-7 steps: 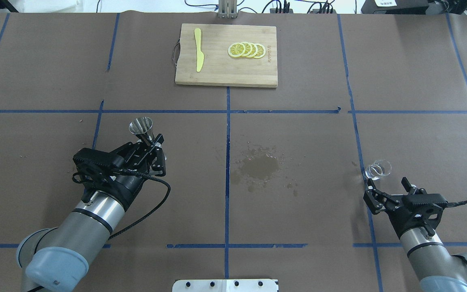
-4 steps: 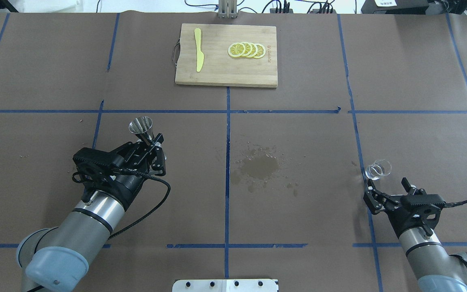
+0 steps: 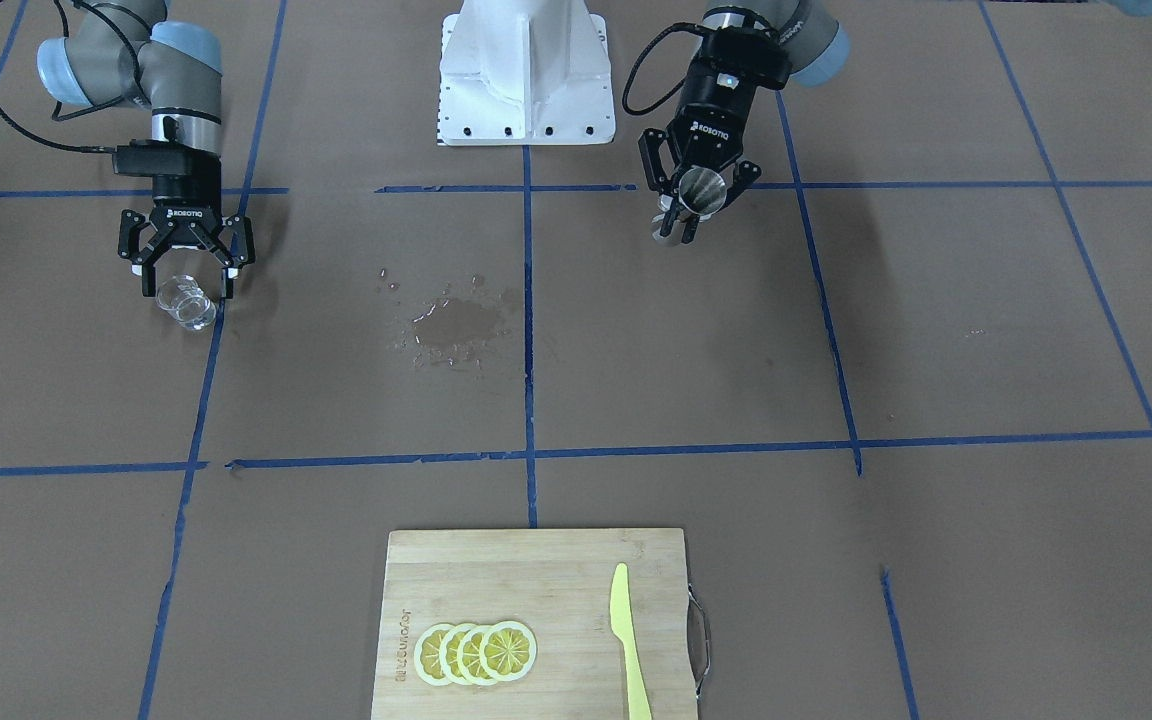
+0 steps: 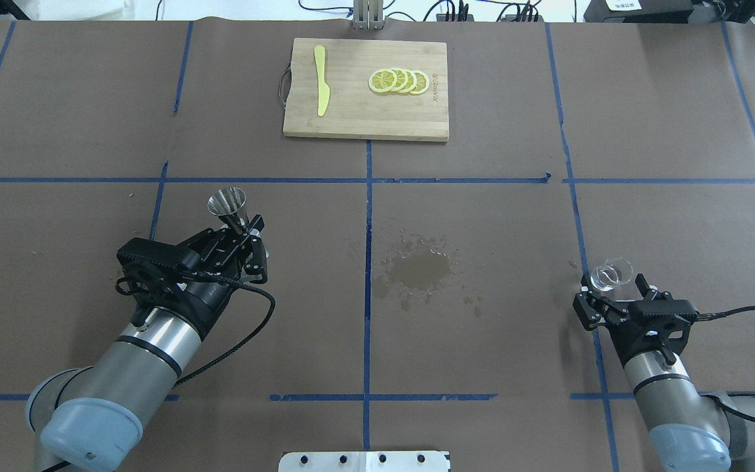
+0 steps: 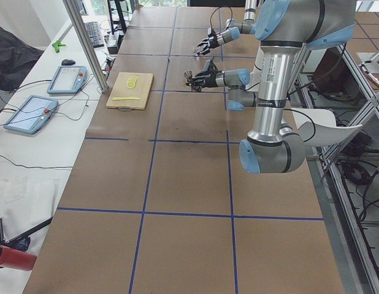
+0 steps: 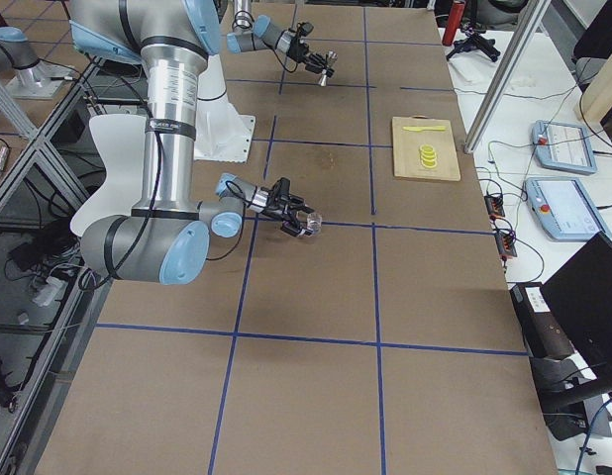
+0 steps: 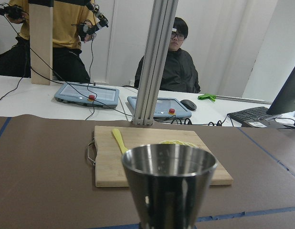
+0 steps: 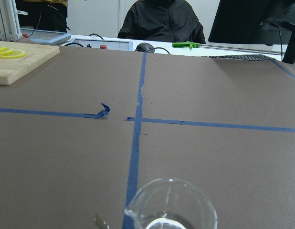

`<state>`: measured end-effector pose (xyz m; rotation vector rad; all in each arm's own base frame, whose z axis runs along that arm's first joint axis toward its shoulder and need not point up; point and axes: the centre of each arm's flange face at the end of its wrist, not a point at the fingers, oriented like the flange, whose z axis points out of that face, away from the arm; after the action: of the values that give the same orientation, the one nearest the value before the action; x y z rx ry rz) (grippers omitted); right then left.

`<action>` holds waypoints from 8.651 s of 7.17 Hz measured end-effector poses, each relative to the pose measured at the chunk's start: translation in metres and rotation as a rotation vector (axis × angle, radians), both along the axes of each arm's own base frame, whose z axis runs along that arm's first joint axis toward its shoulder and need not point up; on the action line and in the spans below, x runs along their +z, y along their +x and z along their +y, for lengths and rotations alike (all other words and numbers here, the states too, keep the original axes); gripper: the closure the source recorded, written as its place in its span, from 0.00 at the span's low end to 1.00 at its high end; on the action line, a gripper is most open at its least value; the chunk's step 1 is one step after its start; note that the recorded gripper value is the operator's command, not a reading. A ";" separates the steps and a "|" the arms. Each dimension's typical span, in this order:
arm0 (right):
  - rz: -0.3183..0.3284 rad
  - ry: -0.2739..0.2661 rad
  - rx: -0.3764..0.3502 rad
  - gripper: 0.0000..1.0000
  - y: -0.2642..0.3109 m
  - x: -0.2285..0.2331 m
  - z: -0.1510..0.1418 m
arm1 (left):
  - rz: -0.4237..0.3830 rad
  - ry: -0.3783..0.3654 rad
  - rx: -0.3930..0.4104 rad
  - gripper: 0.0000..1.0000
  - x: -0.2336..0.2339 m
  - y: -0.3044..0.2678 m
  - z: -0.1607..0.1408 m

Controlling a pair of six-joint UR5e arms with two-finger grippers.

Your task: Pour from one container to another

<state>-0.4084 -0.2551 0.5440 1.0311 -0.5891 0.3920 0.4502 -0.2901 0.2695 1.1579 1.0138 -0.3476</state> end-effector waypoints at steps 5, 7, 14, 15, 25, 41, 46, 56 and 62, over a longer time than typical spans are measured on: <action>-0.001 -0.002 0.021 0.04 -0.002 0.002 -0.010 | -0.005 -0.001 0.000 1.00 0.002 0.001 0.000; -0.004 -0.004 0.020 0.06 -0.003 0.001 -0.010 | -0.007 -0.001 0.000 1.00 0.002 0.001 0.000; -0.003 -0.021 0.012 0.39 -0.003 0.003 -0.012 | -0.013 -0.002 0.000 1.00 0.005 0.001 0.000; -0.002 -0.021 0.013 0.62 -0.002 0.003 -0.013 | -0.014 -0.002 0.000 1.00 0.006 0.001 0.000; 0.069 0.117 -0.142 1.00 0.021 -0.078 -0.025 | -0.063 0.011 0.024 1.00 0.008 0.039 0.004; 0.440 0.381 -0.250 1.00 -0.013 -0.307 -0.117 | -0.175 0.274 0.326 1.00 -0.078 0.156 -0.043; 0.559 0.419 -0.271 1.00 -0.006 -0.313 -0.120 | -0.171 0.275 0.320 1.00 -0.094 0.169 -0.051; 0.679 0.407 -0.287 1.00 0.000 -0.321 -0.114 | -0.176 0.270 0.299 1.00 -0.122 0.193 -0.074; 0.760 0.425 -0.303 1.00 -0.005 -0.323 -0.109 | -0.176 0.271 0.299 1.00 -0.123 0.194 -0.074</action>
<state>-0.4134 -0.3642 0.2210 1.3637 -0.1266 -0.4094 0.6438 -0.3638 0.1467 1.2316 1.0813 0.1317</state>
